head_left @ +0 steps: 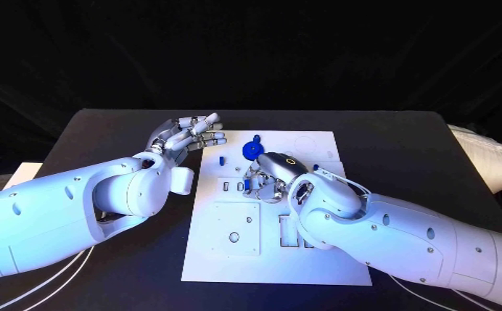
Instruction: Assemble the parts on the task board
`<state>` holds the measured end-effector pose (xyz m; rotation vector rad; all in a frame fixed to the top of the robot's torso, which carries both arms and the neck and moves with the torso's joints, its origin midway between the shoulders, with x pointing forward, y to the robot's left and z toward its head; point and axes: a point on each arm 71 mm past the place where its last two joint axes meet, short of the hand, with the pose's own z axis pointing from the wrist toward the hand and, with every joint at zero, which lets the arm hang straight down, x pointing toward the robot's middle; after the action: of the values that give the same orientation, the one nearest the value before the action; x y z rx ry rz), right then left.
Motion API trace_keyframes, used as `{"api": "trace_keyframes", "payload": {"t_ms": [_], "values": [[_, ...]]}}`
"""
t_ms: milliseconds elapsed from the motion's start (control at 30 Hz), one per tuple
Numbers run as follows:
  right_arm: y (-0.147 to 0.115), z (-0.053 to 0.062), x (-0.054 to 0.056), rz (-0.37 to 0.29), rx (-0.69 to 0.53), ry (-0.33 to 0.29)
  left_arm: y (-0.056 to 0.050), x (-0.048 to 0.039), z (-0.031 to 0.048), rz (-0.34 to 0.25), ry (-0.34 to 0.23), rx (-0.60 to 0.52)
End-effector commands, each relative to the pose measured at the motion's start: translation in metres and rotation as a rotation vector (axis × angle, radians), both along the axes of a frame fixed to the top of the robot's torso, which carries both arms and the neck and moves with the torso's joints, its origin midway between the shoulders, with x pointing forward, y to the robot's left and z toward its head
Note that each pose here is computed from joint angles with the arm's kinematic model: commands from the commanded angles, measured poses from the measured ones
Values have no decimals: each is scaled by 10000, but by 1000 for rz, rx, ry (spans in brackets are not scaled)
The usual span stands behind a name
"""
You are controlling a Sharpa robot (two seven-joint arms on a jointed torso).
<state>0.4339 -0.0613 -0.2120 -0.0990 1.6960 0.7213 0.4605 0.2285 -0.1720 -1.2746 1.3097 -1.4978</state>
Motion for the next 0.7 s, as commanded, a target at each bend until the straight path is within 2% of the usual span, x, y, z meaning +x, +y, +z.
{"api": "trace_keyframes", "payload": {"t_ms": [33,267,400,600,700], "values": [[-22,-25,2,-22,10,-14,-26,-6,11,-21,-3,-14],[-16,23,-22,-25,73,-55,-28,-6,13,-23,-6,-16],[-12,82,-98,-16,135,-88,-31,-3,12,-25,-7,-17],[-72,309,-207,26,251,-145,-29,6,-1,-32,1,6],[-175,446,-247,76,324,-130,-32,5,-15,-64,7,46]]}}
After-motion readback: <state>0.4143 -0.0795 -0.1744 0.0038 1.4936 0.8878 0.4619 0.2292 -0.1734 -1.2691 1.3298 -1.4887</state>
